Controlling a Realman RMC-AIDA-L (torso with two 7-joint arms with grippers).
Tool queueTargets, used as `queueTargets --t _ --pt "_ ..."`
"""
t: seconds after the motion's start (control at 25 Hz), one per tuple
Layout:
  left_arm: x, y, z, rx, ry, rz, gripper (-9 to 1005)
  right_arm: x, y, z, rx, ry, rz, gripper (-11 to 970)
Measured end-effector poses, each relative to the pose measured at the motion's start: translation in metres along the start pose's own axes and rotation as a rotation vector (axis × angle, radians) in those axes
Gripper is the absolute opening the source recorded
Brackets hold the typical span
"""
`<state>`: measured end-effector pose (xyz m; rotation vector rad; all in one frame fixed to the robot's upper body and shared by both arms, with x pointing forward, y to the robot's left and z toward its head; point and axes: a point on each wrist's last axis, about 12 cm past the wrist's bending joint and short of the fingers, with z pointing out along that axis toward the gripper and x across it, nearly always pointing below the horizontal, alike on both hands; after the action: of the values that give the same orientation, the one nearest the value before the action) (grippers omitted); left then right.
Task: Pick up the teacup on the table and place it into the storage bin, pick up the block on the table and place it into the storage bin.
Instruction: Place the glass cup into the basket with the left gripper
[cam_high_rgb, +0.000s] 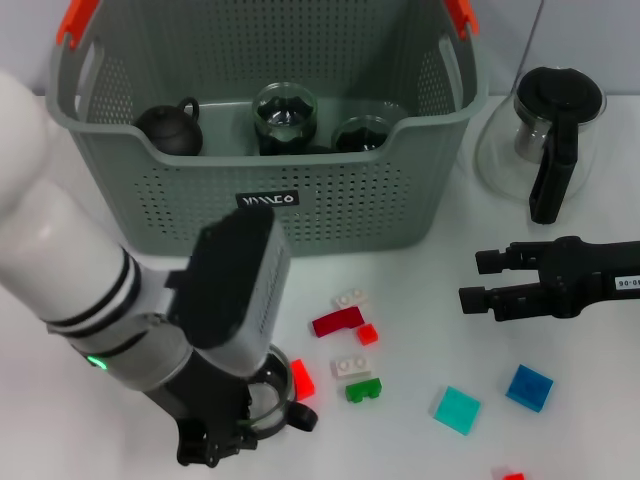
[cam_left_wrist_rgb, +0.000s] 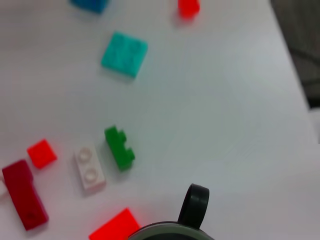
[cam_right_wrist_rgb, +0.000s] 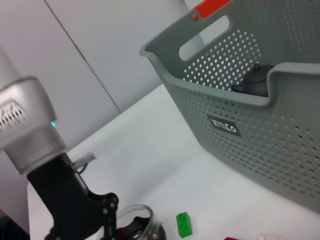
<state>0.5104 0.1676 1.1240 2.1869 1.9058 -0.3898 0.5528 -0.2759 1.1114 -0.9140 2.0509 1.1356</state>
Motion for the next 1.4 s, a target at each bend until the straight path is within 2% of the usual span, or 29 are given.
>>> queueTargets --t 0.12,0.24,0.28,0.4,0.44,0.52,0.64,0.68,0.8,0.84,0.96,1.12,1.4 --pt "0.001 -0.001 -0.016 0.044 -0.111 -0.043 38 0.0 0.0 0.0 0.001 0.0 -0.002 890" --pt "0.0 -0.001 -0.048 0.124 -0.31 -0.092 40 0.0 0.0 -0.001 0.001 0.001 -0.003 890" --pt "0.0 0.004 -0.066 0.127 -0.419 -0.119 40 0.0 0.0 -0.001 0.0 0.002 -0.003 890" --pt "-0.003 0.02 -0.102 0.08 -0.644 -0.173 42 0.001 0.0 -0.001 -0.002 0.005 -0.002 890" --pt "-0.003 0.032 -0.115 0.021 -0.709 -0.217 42 0.001 0.0 0.0 -0.005 0.007 -0.001 890" --pt "-0.004 0.053 -0.131 -0.087 -0.761 -0.296 43 0.001 0.0 0.001 -0.009 0.01 0.002 890" --pt "-0.006 0.098 -0.143 -0.276 -0.742 -0.436 45 0.0 0.0 0.001 -0.014 0.013 0.002 890" --pt "-0.007 0.118 -0.142 -0.342 -0.711 -0.503 45 0.0 0.0 0.001 -0.015 0.013 0.001 890" --pt "-0.007 0.161 -0.131 -0.46 -0.62 -0.639 47 -0.002 0.0 0.002 -0.016 0.021 -0.004 890" --pt "-0.007 0.173 -0.128 -0.499 -0.595 -0.669 47 -0.003 -0.001 0.003 -0.016 0.024 -0.005 890" --pt "-0.009 0.195 -0.113 -0.584 -0.532 -0.715 49 -0.004 -0.001 0.005 -0.018 0.038 -0.005 890" --pt "-0.017 0.205 -0.089 -0.673 -0.448 -0.708 51 -0.006 0.0 0.007 -0.021 0.043 -0.006 891" --pt "-0.02 0.204 -0.058 -0.761 -0.33 -0.658 55 -0.004 -0.001 0.008 -0.023 0.043 0.003 890"
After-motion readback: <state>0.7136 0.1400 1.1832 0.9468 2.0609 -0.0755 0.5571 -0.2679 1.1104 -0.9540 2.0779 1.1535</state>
